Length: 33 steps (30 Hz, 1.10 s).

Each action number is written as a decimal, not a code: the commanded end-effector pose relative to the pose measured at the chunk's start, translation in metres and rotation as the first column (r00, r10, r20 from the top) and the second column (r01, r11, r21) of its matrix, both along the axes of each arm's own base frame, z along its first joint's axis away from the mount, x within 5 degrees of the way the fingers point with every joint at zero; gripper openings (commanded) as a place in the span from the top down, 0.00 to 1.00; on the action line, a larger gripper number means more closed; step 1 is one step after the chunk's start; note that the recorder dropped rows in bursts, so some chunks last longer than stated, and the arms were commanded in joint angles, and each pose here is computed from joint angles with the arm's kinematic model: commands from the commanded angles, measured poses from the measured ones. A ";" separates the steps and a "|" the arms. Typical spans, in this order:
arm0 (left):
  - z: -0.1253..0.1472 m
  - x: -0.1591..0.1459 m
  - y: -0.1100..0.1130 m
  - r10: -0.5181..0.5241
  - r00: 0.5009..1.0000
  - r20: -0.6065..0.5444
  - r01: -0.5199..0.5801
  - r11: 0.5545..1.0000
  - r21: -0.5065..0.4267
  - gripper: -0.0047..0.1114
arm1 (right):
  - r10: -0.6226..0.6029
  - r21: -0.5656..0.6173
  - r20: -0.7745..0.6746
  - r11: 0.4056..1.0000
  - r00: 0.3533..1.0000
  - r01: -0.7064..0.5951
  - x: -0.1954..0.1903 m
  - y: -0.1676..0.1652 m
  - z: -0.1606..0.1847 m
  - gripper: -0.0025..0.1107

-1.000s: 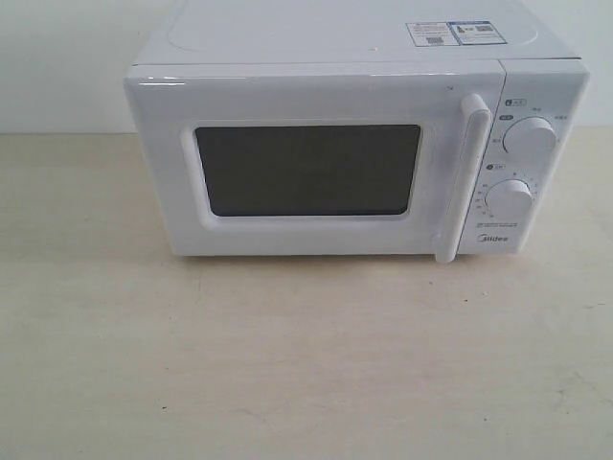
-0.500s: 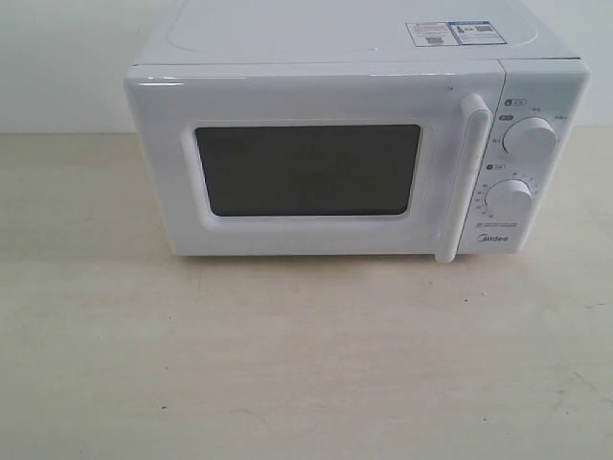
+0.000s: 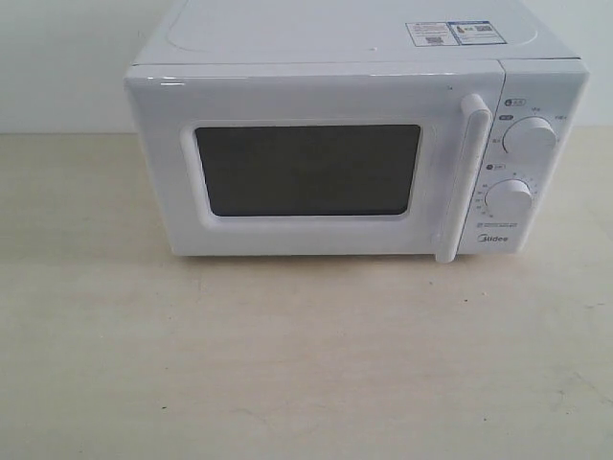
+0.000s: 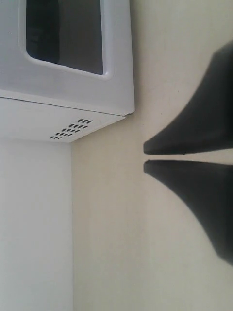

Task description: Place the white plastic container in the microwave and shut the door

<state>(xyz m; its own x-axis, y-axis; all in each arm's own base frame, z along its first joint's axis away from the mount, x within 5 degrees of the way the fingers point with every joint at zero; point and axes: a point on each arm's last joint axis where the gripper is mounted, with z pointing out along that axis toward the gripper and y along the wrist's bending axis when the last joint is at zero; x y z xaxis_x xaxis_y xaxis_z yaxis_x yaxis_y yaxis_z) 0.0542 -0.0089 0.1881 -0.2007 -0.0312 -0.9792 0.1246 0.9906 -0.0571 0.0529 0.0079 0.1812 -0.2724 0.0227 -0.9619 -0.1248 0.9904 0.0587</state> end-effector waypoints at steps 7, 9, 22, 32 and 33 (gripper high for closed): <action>0.000 0.000 0.000 0.006 1.000 0.001 -0.006 1.000 -0.006 0.92 | -0.158 0.066 -0.001 0.985 0.987 0.158 0.000 -0.008 0.001 0.98; 0.000 0.000 0.000 0.006 1.000 0.001 -0.006 1.000 -0.006 0.92 | -0.158 0.066 -0.001 0.985 0.987 0.158 0.000 -0.008 0.001 0.98; 0.000 0.000 0.000 0.006 1.000 0.001 -0.006 1.000 -0.006 0.92 | -0.158 0.066 -0.001 0.985 0.987 0.158 0.000 -0.008 0.001 0.98; 0.000 0.000 0.000 0.006 1.000 0.001 -0.006 1.000 -0.006 0.92 | -0.158 0.066 -0.001 0.985 0.987 0.158 0.000 -0.008 0.001 0.98; 0.000 0.000 0.000 0.006 1.000 0.001 -0.006 1.000 -0.006 0.92 | -0.158 0.066 -0.001 0.985 0.987 0.158 0.000 -0.008 0.001 0.98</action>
<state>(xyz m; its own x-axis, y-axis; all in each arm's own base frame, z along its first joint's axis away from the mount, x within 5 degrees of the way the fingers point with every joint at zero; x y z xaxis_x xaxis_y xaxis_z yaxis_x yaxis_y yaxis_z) 0.0542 -0.0089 0.1881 -0.2007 -0.0312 -0.9792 0.1246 0.9906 -0.0571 0.0535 0.0008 0.1812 -0.2657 0.1289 -0.9554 0.0269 0.9916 0.1264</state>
